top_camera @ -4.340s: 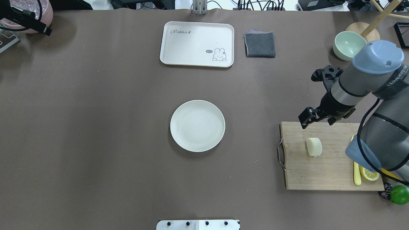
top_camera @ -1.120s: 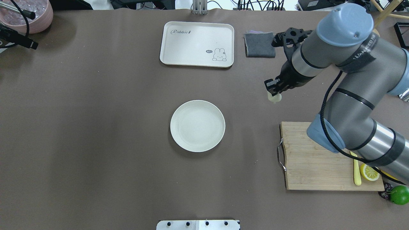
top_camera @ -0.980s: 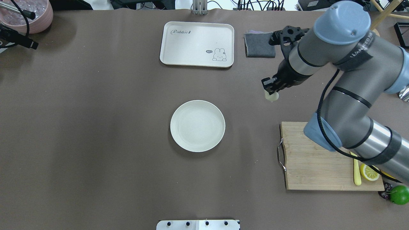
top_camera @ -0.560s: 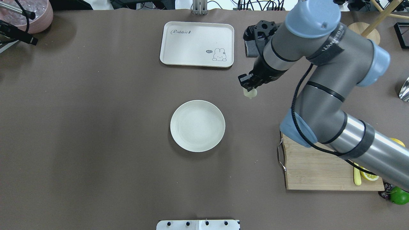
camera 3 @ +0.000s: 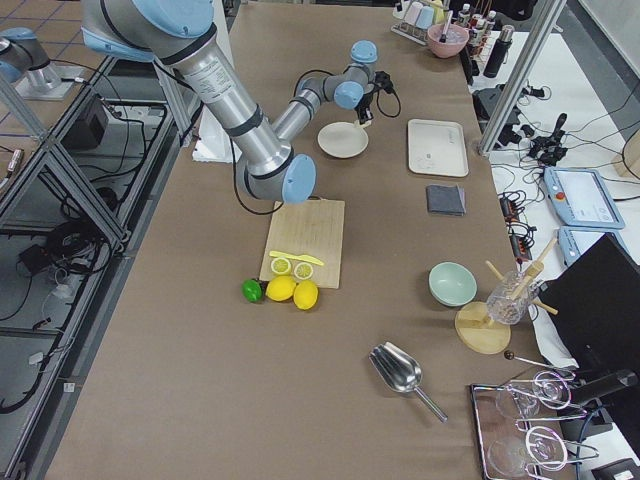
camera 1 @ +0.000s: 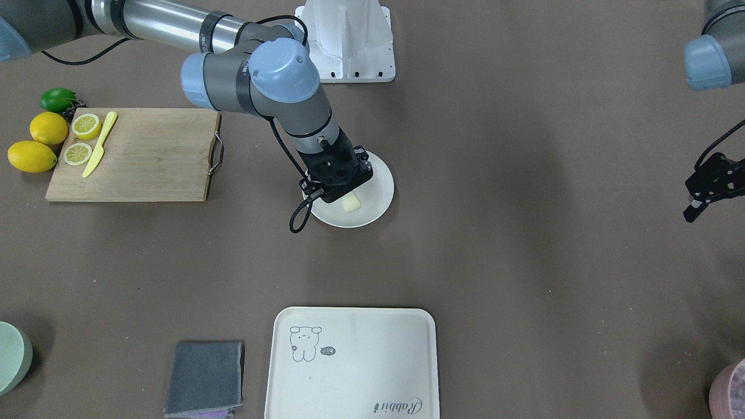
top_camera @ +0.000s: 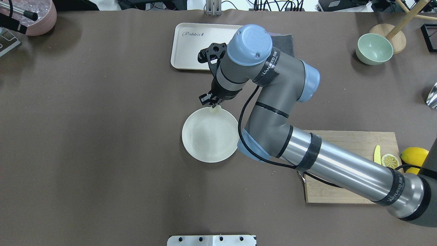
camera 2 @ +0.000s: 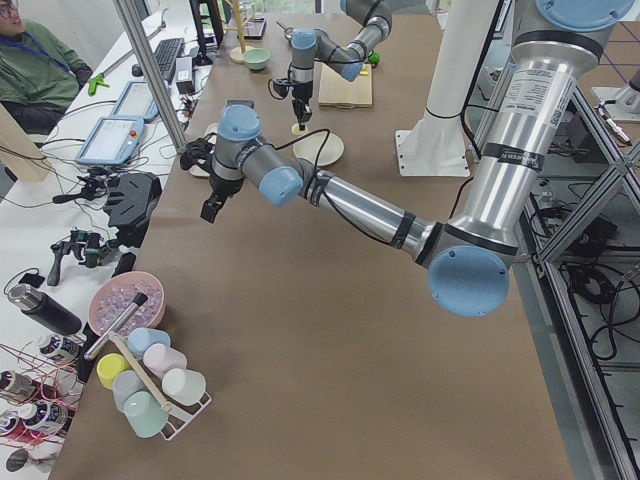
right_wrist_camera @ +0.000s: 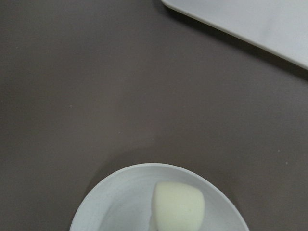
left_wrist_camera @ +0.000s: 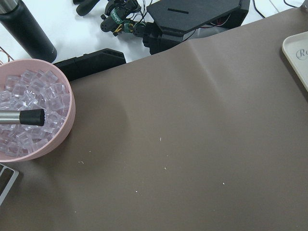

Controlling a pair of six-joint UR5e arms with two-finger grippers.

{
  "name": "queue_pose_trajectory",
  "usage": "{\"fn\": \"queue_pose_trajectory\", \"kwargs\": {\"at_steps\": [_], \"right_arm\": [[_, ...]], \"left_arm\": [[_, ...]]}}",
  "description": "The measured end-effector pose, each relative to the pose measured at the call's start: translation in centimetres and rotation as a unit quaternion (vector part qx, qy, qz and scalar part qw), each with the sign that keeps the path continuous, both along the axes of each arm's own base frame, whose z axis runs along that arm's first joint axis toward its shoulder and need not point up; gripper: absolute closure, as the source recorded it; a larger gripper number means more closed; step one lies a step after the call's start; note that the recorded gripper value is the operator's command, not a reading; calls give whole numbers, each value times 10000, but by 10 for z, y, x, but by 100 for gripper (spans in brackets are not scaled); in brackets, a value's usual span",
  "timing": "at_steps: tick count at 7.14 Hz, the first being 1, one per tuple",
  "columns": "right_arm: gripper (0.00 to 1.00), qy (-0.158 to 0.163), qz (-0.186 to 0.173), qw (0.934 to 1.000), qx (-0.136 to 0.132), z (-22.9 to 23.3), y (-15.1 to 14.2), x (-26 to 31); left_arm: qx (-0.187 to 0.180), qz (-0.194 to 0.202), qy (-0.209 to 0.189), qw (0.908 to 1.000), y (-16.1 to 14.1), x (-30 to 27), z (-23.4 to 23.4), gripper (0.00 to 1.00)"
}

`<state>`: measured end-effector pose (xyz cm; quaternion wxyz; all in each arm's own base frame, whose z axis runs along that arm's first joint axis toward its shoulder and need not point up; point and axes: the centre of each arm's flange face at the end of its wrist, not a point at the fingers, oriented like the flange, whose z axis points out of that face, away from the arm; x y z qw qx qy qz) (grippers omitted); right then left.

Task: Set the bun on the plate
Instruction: 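Lower the bun onto the white plate and open the right gripper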

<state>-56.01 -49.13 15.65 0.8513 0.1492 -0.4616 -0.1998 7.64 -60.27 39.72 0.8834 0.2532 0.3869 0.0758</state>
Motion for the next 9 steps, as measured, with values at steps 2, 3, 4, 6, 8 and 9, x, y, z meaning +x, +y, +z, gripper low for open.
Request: {"fn": "queue_pose_trajectory", "kwargs": {"at_steps": [2, 3, 4, 6, 8, 9], "right_arm": [[1, -6, -165, 9999, 17, 2, 19, -21], [1, -10, -207, 9998, 17, 4, 25, -23], [0, -19, -239, 9997, 14, 9, 30, -20], [0, -59, -299, 9995, 25, 15, 42, -12], [0, -138, -331, 9993, 52, 9, 52, -9], [0, -183, -278, 9994, 70, 7, 50, 0]], "left_arm": [[-21, -144, -12, 9999, -3, -16, 2, 3], [-35, -194, -22, 9998, -4, -22, 4, 3], [-49, -222, -33, 9997, -5, -25, 5, 3], [-83, -294, -44, 9995, -7, -34, 9, 3], [-87, -324, -29, 9994, -6, -38, 9, 3], [-96, -351, -22, 9993, -6, -43, 9, 3]]}}
